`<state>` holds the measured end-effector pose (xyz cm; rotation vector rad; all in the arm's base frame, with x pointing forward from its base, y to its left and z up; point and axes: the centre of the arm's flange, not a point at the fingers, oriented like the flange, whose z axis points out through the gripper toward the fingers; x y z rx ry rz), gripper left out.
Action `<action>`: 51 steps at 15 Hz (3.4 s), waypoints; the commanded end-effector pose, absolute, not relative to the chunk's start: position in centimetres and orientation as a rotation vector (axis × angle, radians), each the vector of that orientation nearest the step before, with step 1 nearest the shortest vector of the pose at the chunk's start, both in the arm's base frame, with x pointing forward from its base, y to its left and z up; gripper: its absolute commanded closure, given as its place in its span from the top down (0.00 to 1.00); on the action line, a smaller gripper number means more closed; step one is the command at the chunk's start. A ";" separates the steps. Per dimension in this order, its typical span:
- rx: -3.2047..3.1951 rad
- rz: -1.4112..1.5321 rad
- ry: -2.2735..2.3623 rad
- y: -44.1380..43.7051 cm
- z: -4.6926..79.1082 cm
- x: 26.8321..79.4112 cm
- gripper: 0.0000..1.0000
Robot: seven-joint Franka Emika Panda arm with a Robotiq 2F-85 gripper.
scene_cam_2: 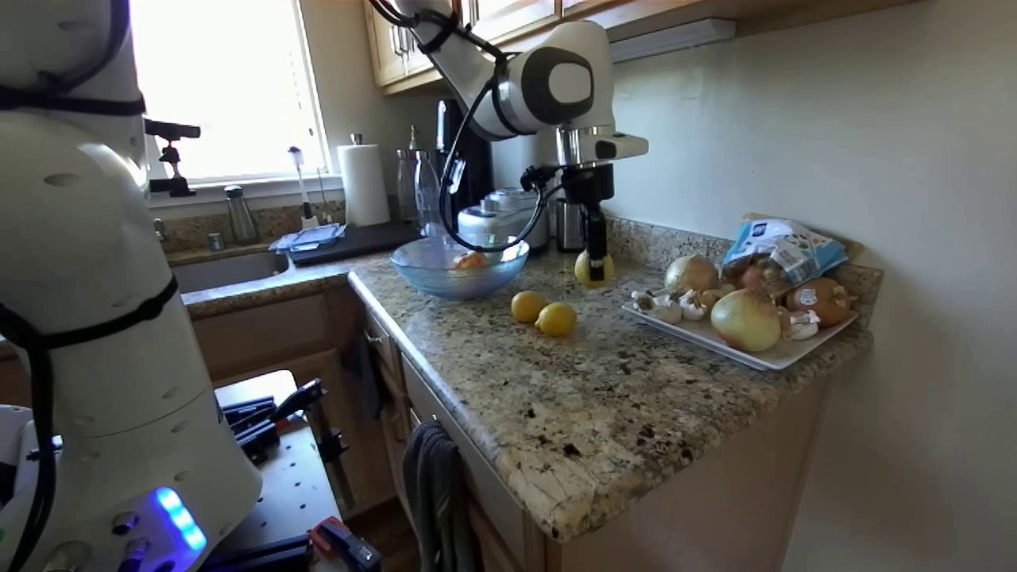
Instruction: Take the lemons and apple out of the glass bowl and place them on the countertop
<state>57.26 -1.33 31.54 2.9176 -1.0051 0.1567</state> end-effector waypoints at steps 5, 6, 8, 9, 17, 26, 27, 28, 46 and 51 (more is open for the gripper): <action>2.892 0.274 -1.067 -4.2 27.6 56.9 0.39; 2.889 0.274 -1.074 -4.4 27.2 57.0 0.39; 2.880 0.281 -1.077 -4.6 26.3 57.1 0.39; 2.874 0.280 -1.081 -4.6 25.9 57.1 0.39; 2.869 0.274 -1.063 -4.1 25.5 56.5 0.89; 2.867 0.316 -1.024 -3.5 27.4 56.1 1.00; 2.861 0.333 -1.011 -3.4 28.3 56.1 1.00; 2.857 0.345 -1.002 -3.2 29.2 56.1 1.00; 3.096 0.342 -0.225 14.2 40.6 54.3 1.00; 3.106 0.191 0.154 18.5 38.4 53.3 1.00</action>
